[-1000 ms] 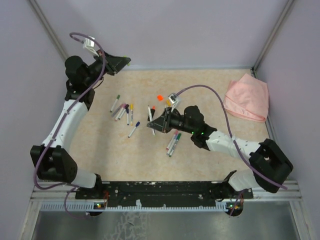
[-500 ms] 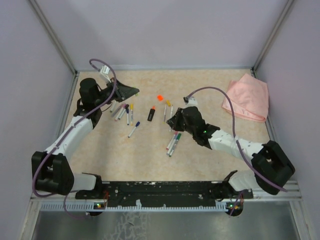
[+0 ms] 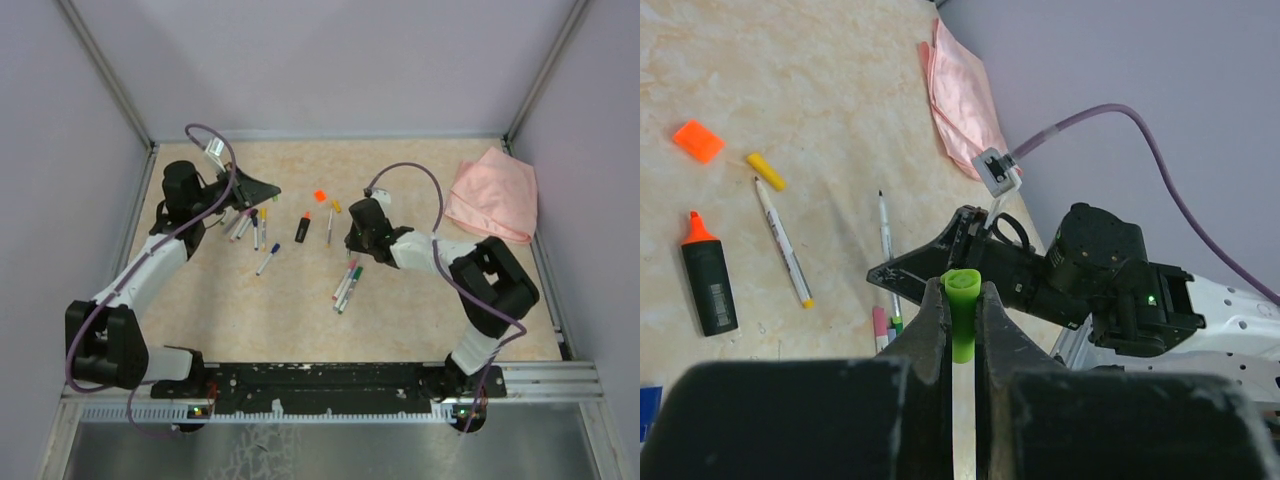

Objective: Open the pen caps
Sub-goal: Place the pen at the center of the board.

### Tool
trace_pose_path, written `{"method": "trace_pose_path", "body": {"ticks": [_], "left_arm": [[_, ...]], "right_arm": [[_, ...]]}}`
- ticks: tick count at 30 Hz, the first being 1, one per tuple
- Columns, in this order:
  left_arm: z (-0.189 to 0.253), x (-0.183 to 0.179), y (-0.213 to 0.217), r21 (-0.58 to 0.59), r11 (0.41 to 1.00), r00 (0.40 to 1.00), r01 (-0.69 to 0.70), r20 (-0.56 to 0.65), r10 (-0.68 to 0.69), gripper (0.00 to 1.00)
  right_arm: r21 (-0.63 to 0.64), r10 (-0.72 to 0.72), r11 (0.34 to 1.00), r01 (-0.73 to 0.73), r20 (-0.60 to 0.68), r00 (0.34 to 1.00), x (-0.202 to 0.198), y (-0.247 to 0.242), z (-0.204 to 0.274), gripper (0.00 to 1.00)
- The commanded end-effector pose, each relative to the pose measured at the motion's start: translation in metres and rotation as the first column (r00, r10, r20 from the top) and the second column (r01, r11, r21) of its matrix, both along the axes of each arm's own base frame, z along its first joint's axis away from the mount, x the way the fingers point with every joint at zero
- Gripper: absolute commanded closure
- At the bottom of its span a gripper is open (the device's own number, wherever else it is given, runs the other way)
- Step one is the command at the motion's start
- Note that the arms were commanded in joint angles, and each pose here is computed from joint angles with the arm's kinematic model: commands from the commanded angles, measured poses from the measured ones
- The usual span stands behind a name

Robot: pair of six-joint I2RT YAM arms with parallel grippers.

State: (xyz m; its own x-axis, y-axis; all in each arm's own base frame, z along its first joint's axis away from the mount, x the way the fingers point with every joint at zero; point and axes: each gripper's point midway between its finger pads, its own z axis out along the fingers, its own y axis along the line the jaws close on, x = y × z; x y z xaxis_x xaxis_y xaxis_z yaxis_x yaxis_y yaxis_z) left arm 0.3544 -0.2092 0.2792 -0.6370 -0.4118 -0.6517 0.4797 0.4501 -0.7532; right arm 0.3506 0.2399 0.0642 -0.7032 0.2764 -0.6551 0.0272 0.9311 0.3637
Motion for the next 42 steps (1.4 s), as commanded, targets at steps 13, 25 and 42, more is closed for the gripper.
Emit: {"method": "trace_pose_path", "body": {"ticks": [13, 25, 42], "left_arm": [[-0.016, -0.011, 0.0, 0.039, 0.999, 1.0, 0.028, -0.015, -0.028, 1.0], [-0.018, -0.007, -0.002, 0.041, 0.998, 0.999, 0.04, -0.026, -0.039, 1.0], [-0.026, -0.009, -0.024, 0.08, 0.995, 0.997, 0.059, -0.049, -0.055, 1.0]], "right_arm": [[-0.06, 0.018, 0.998, -0.02, -0.034, 0.999, 0.039, 0.018, -0.015, 0.87], [-0.057, 0.009, 0.998, -0.012, -0.046, 0.999, 0.041, 0.018, -0.014, 0.79], [0.056, 0.114, 0.991, -0.118, 0.075, 0.991, 0.039, 0.03, 0.032, 0.77]]}}
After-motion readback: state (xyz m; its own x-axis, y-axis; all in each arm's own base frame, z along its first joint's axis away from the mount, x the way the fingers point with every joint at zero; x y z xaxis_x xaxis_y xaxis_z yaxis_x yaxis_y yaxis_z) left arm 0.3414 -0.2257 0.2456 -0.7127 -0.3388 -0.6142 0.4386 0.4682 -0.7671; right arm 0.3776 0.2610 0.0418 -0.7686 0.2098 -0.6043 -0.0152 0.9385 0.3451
